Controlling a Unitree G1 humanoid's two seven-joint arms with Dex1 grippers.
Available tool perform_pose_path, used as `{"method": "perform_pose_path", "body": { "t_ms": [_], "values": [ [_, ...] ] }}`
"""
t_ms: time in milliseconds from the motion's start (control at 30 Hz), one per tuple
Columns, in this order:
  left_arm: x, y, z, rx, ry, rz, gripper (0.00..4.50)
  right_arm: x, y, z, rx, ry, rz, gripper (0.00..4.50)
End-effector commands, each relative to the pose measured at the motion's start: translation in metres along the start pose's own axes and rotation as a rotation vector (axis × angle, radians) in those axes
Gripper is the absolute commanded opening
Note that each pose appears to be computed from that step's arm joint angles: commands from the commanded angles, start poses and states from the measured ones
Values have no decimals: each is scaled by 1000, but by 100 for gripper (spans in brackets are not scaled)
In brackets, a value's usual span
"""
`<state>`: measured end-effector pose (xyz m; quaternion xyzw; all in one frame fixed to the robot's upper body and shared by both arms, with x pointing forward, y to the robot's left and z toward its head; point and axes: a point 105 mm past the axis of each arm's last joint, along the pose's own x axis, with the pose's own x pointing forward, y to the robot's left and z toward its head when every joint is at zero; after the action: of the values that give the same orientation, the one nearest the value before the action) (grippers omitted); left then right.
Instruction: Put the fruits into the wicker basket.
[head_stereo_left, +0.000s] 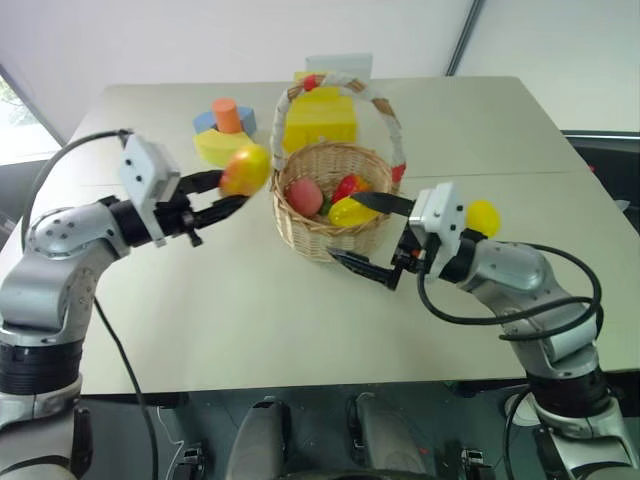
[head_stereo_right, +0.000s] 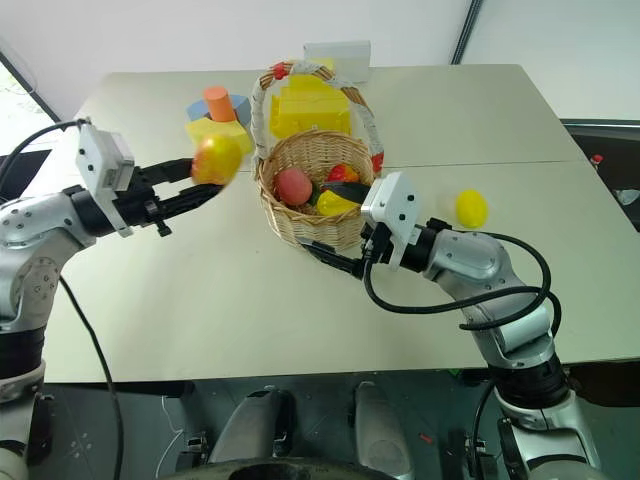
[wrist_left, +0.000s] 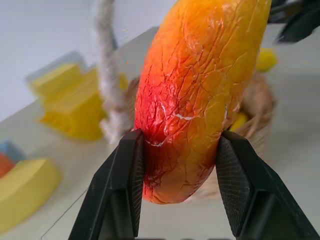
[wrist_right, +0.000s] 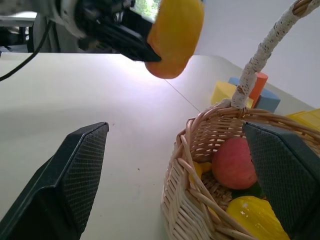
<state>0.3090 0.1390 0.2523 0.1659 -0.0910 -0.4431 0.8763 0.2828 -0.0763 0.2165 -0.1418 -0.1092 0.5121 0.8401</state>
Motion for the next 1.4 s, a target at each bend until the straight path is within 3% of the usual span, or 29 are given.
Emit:
{"method": "perform_pose_path", "body": {
  "t_ms": [33, 167, 333, 433, 533, 633, 767, 867, 1167, 1367, 1400],
  "values": [
    [40, -15, 5, 38, 2, -7, 193, 2, -4, 14, -55, -49, 5, 450],
    [86, -21, -18, 102, 105, 3, 193, -1, -6, 13, -52, -41, -19, 450],
    [99, -15, -29, 100, 136, 19, 193, -17, -12, 7, -59, 4, -86, 450],
    [99, -14, -28, 89, 119, 7, 302, -27, -16, 3, -64, 30, -133, 450],
    [96, -16, -11, 69, 31, -18, 443, -49, -33, -7, -65, 102, -242, 450],
    [85, -17, 3, -23, -73, -41, 443, -81, -66, -27, -71, 226, -437, 450],
    [67, -33, 3, -93, -139, -135, 443, -127, -113, -61, -4, 373, -734, 450],
    [61, -55, -12, -97, -83, -213, 443, -150, -139, -89, 108, 434, -925, 450],
    [58, -70, -27, -106, -34, -223, 443, -150, -161, -125, 316, 415, -994, 450],
    [57, -72, -30, -108, -21, -216, 443, -147, -164, -136, 343, 443, -985, 450],
    [57, -72, -30, -109, -20, -214, 450, -145, -165, -136, 346, 436, -982, 396]
  ]
}}
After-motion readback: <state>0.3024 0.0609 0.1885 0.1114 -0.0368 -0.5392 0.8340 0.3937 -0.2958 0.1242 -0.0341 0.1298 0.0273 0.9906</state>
